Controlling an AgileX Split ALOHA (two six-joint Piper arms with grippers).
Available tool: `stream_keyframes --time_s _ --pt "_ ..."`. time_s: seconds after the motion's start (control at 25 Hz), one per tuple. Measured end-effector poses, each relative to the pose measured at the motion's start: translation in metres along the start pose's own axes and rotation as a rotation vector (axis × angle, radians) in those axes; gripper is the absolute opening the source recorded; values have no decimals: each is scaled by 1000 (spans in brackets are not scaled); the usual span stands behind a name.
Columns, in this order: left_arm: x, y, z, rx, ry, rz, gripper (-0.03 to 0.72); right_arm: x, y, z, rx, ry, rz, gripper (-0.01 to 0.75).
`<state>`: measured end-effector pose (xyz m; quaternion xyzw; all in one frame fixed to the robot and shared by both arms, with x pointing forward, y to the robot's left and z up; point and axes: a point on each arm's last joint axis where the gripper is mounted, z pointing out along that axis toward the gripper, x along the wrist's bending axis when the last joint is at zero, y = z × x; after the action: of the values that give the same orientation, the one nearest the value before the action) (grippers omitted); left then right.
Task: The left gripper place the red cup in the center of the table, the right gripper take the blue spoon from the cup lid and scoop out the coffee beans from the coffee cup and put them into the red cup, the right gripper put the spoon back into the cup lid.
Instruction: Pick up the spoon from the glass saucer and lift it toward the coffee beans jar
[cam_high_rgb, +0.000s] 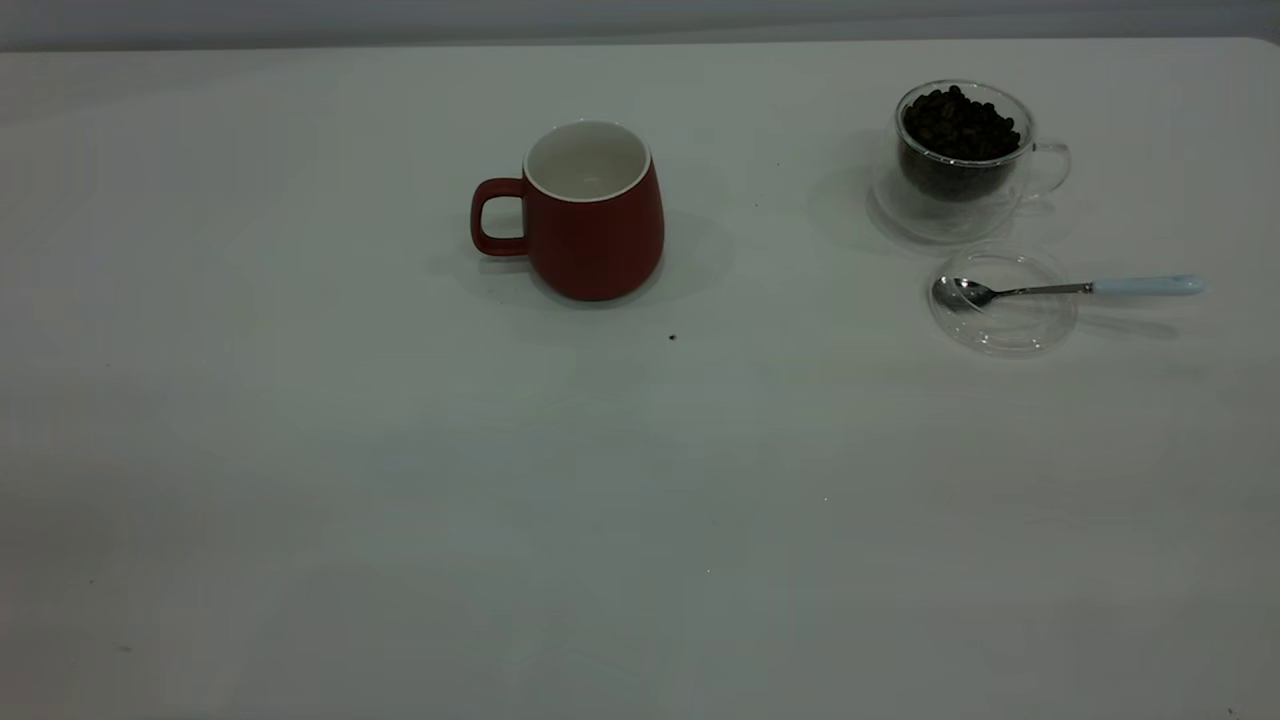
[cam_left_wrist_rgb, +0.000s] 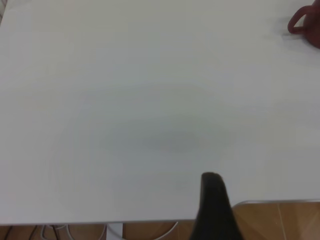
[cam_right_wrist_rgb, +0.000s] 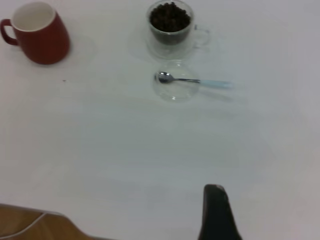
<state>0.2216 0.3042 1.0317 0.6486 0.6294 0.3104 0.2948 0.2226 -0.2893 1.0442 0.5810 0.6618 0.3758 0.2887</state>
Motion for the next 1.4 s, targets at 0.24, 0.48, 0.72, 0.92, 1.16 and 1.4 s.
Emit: stream_keyframes --time_s 0.24,0.48,0.72,0.92,1.16,1.4 --pt "0 0 0 0 0 0 587 3 9 -1 -96 39 20 531" --pt "0 0 0 0 0 -2 587 4 21 -3 -231 53 57 531" --pt "0 0 0 0 0 -2 587 -1 40 -4 -410 25 141 531" --pt "0 0 0 0 0 -2 587 -12 49 35 -414 -59 106 531" --pt "0 0 0 0 0 -2 587 -22 60 107 -296 -83 124 531" --pt "0 0 0 0 0 -2 587 -30 64 166 -165 -103 170 531"
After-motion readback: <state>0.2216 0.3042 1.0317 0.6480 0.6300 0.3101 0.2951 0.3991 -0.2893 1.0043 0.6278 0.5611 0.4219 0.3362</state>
